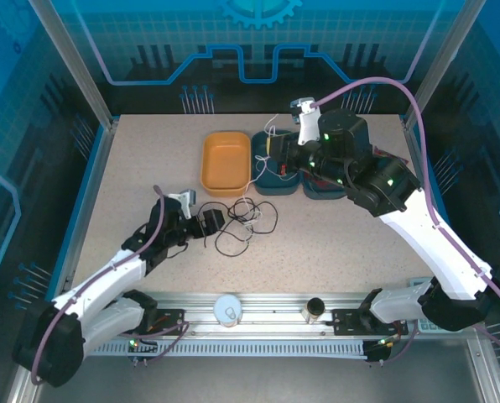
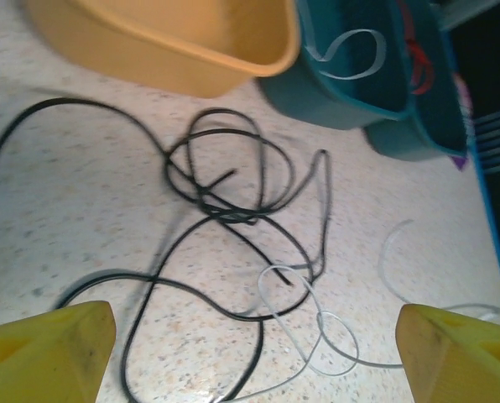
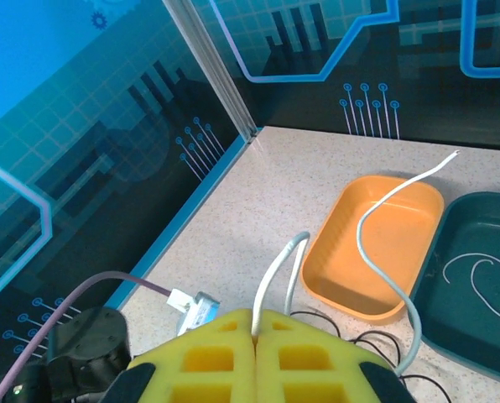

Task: Untangle the cables
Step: Untie the cable.

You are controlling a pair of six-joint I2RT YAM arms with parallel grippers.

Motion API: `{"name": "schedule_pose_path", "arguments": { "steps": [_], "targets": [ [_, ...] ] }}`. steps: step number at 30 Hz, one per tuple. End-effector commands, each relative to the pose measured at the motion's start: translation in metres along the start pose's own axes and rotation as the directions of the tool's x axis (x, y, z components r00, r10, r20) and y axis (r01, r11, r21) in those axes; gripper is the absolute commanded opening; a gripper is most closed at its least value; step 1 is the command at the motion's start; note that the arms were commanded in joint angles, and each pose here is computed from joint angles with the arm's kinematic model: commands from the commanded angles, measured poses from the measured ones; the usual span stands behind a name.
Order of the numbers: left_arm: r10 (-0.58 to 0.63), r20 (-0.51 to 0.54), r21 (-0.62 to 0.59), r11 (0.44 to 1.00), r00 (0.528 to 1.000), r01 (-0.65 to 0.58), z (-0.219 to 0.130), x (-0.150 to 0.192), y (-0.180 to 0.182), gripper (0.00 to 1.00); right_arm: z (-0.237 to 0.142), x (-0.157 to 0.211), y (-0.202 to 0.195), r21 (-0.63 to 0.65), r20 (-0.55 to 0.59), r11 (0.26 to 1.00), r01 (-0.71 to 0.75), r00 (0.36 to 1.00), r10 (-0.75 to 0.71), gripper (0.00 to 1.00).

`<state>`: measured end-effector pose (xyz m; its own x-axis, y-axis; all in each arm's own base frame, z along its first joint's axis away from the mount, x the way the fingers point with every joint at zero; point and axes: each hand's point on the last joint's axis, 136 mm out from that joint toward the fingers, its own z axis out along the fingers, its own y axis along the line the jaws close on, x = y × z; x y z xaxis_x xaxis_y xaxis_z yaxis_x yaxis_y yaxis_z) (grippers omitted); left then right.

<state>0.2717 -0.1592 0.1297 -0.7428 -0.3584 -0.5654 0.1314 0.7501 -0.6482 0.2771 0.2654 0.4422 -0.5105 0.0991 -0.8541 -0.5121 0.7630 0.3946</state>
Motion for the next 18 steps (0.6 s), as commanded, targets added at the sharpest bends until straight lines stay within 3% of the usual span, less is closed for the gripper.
{"name": "schedule_pose_path", "arguments": {
  "steps": [1,4,10,18],
  "targets": [
    [0.2,0.15,0.258,0.937,0.968,-0.234,-0.014,-0.012,-0.048,0.85,-0.005,-0.007,-0.008,0.044,0.014,0.999,0.002,1.0,-0.003,0.0],
    [0.336,0.24,0.309,0.863,0.911,-0.4,-0.019,-0.001,-0.061,0.79,-0.005,-0.01,-0.007,0.045,0.017,0.999,-0.002,1.0,0.001,0.0],
    [0.507,0.204,0.333,0.768,0.837,-0.546,-0.003,0.04,-0.071,0.77,-0.003,-0.014,-0.007,0.052,0.021,0.999,-0.013,1.0,0.011,0.0],
    [0.481,0.216,0.251,0.814,0.85,-0.524,0.028,0.036,-0.063,0.76,-0.003,-0.017,-0.002,0.033,0.025,0.999,-0.028,0.999,0.027,0.0]
  ]
}}
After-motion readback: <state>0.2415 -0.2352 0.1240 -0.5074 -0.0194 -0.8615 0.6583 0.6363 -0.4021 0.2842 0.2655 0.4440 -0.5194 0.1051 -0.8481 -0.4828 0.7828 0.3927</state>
